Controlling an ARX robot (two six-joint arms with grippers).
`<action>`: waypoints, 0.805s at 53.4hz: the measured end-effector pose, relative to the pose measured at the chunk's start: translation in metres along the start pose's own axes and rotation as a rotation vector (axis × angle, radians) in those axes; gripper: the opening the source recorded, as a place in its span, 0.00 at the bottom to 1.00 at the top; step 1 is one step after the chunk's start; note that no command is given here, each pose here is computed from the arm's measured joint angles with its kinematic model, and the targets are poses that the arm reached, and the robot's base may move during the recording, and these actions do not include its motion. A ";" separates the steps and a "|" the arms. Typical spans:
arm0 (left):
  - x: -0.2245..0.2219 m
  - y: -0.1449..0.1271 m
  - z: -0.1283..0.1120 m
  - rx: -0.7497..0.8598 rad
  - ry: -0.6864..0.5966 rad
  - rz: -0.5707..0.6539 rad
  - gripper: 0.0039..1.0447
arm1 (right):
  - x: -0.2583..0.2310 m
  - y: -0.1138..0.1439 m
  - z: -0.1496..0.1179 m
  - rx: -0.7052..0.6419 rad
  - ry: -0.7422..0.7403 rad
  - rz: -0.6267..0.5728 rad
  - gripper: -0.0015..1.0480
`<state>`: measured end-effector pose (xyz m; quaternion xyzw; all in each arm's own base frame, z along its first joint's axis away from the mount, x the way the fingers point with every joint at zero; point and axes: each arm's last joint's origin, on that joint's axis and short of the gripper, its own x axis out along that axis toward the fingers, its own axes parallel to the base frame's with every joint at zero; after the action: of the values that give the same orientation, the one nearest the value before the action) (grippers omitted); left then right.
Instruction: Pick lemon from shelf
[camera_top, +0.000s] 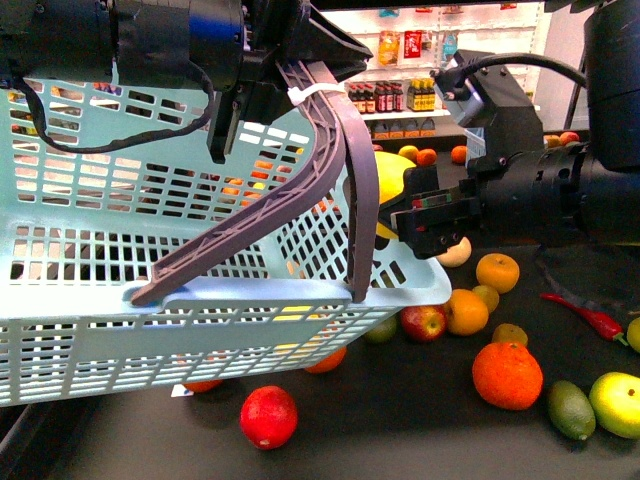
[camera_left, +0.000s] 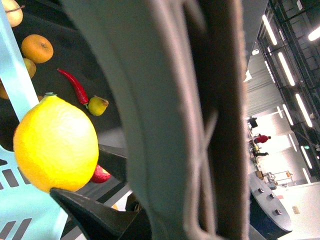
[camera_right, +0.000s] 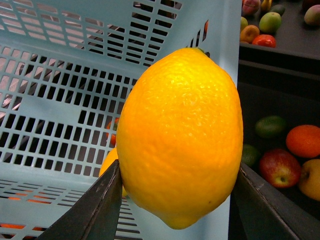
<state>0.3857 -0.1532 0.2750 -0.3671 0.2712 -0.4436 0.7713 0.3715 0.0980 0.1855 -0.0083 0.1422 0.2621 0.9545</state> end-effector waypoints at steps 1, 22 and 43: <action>0.000 0.000 0.000 0.000 0.000 0.000 0.06 | 0.001 0.001 -0.001 0.004 0.004 0.003 0.55; 0.000 0.000 0.000 0.006 -0.001 0.001 0.06 | 0.012 0.013 -0.007 0.032 0.038 0.022 0.69; 0.000 0.001 0.000 -0.003 0.001 0.001 0.06 | 0.006 0.003 0.008 0.081 0.005 -0.010 0.93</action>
<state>0.3857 -0.1529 0.2741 -0.3678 0.2726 -0.4429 0.7709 0.3772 0.1042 0.1914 0.0292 0.1552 0.2513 0.9549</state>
